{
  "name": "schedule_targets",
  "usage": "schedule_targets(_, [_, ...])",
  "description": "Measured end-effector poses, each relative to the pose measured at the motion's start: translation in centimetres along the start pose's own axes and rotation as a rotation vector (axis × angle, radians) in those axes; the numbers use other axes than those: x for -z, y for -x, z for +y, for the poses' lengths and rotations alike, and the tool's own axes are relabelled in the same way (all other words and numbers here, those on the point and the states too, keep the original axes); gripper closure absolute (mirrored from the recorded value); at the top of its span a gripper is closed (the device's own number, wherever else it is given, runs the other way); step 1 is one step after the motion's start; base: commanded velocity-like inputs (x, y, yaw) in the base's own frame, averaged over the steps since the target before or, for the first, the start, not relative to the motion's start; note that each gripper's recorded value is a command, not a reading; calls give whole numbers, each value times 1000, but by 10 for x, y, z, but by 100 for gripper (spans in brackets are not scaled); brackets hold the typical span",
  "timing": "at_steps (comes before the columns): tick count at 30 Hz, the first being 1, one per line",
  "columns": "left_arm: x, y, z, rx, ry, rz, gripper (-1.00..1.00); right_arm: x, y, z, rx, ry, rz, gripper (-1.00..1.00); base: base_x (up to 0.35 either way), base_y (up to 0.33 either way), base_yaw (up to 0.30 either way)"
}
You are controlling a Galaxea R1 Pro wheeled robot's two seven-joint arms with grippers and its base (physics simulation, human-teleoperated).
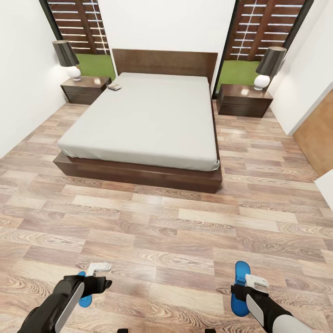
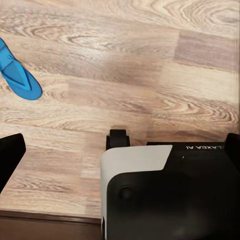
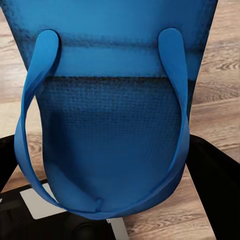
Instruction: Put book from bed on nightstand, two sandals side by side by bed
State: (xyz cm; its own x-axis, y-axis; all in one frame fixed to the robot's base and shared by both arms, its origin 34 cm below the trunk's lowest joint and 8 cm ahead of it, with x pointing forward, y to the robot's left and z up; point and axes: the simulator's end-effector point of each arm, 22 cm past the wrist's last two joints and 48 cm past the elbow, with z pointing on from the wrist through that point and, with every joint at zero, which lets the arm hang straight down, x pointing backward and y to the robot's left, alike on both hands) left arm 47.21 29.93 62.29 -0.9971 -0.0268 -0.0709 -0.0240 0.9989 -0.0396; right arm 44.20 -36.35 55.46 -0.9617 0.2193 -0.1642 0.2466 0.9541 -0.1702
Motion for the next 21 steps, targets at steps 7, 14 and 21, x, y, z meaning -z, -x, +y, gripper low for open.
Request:
schedule_targets(7, [11,8,-5,-9,-6,-9,-100,6,-2,-2,0,0,0,100,0,0,0])
schedule_targets(14, [17,6,-6,-10,-8,-6,-100,12,-5,-4,0,0,1,100,0,0,0])
schedule_targets(21, [21,3,-6,-11,-6,-3,-100,17,-6,-7,0,-3,0,100,0,0,0])
